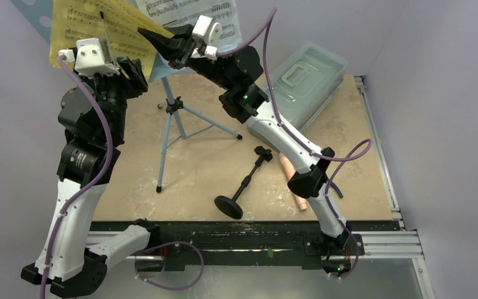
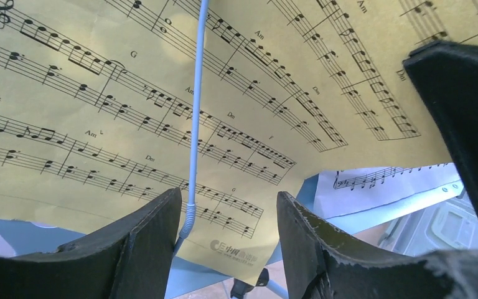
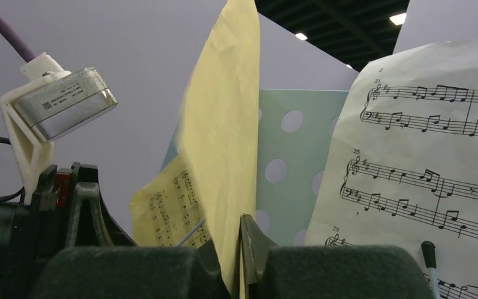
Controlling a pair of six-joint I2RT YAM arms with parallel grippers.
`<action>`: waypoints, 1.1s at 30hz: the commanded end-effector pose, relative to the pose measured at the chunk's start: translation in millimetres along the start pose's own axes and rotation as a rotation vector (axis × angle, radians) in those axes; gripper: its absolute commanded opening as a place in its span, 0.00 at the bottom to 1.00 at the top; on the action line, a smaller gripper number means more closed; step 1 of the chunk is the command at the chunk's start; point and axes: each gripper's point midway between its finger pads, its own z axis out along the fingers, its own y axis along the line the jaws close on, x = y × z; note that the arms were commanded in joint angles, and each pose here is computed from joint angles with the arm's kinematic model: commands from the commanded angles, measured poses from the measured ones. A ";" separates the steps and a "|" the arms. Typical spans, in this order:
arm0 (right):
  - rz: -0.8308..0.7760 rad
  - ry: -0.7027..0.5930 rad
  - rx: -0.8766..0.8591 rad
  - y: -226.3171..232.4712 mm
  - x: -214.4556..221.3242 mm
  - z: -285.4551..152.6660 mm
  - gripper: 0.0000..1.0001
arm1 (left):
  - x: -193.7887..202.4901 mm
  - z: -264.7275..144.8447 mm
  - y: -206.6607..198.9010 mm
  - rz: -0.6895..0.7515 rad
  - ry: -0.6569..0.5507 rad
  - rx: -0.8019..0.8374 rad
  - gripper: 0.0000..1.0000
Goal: Set up the instrument practice props
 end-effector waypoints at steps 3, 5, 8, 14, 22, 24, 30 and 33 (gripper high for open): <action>-0.047 -0.112 0.101 -26.2 -51.3 0.0 0.34 | -1.0 9.7 -19.4 -0.048 -0.014 0.069 0.57; -0.025 -0.103 0.138 -32.1 -51.9 -1.9 0.39 | 3.3 14.2 -19.9 -0.042 -0.006 0.061 0.57; 0.053 -0.090 0.216 -42.2 -55.6 -7.5 0.56 | 7.4 17.9 -14.6 -0.039 0.002 0.022 0.57; 0.377 -0.056 0.455 -66.2 -49.6 -28.5 0.98 | 8.4 16.0 -5.8 -0.044 -0.005 -0.023 0.57; 0.438 -0.066 0.405 -54.7 -48.5 -26.8 0.47 | 2.0 8.7 -6.0 -0.053 -0.012 -0.004 0.57; 0.395 -0.087 0.375 -53.1 -53.2 -24.1 0.26 | -1.1 6.1 -10.5 -0.070 -0.010 0.024 0.57; 0.228 -0.133 0.230 -39.0 -65.1 -11.1 0.00 | -13.6 -10.4 -25.6 -0.111 0.016 0.133 0.57; 0.127 -0.152 0.190 -38.2 -70.2 -7.7 0.00 | -24.1 -26.2 -23.4 -0.131 0.008 0.158 0.58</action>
